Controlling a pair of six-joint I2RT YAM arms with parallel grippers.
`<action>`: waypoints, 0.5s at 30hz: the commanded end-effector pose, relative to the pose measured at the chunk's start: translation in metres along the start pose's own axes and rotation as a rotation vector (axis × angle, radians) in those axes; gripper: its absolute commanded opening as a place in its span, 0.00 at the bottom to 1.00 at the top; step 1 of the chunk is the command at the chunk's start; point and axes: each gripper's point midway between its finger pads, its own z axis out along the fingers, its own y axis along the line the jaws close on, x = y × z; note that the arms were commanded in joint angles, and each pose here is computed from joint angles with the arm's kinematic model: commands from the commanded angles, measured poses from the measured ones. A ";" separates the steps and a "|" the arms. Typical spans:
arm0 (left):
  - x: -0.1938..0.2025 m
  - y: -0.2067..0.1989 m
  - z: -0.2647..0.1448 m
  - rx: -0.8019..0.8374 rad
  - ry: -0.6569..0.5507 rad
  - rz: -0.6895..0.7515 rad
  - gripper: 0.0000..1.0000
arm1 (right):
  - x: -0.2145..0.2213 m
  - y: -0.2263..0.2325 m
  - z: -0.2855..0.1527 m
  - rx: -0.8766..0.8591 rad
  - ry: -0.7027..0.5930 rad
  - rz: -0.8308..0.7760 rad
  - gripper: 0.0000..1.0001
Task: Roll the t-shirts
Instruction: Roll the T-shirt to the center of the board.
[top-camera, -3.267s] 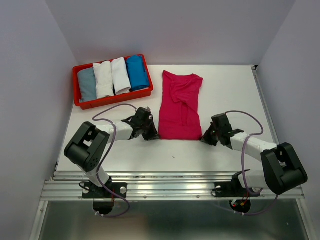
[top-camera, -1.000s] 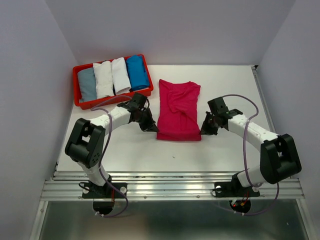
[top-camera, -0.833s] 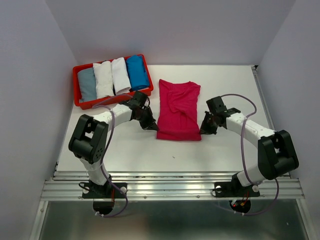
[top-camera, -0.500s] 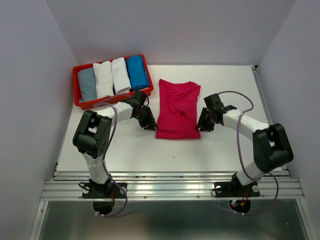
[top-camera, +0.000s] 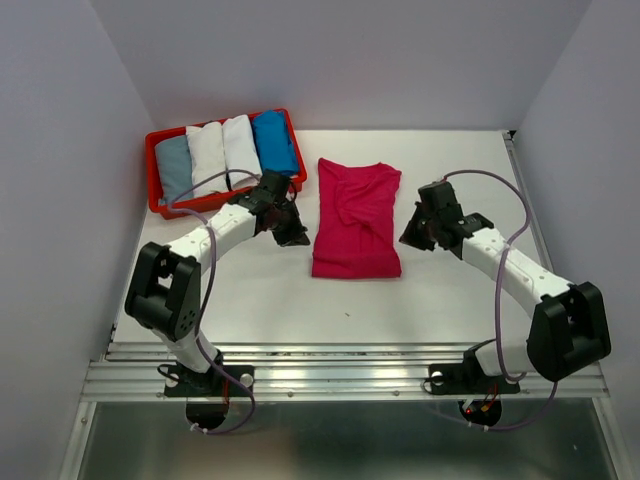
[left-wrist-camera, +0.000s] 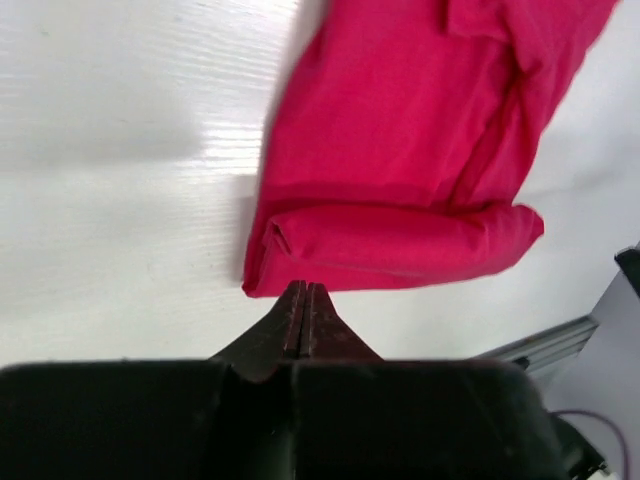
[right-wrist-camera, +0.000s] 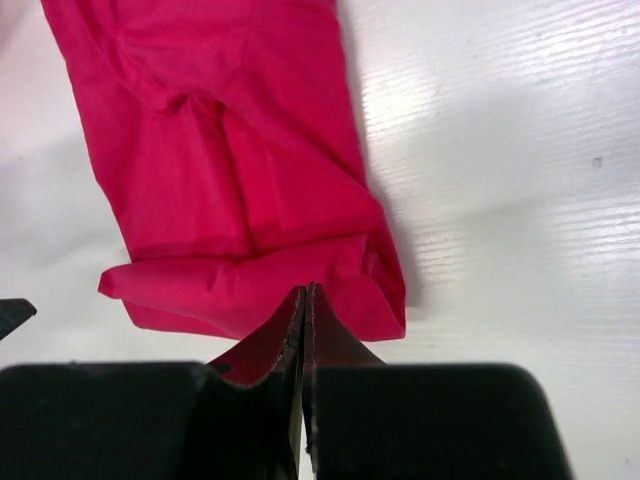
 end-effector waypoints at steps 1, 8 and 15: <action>0.009 -0.029 -0.011 0.041 -0.026 0.085 0.00 | 0.005 0.023 -0.008 -0.058 -0.003 -0.035 0.01; 0.053 -0.071 0.009 0.159 0.092 0.172 0.00 | 0.043 0.046 0.004 -0.160 0.112 -0.046 0.01; 0.054 -0.084 0.034 0.165 0.124 0.187 0.00 | 0.056 0.030 0.036 -0.076 0.153 -0.037 0.01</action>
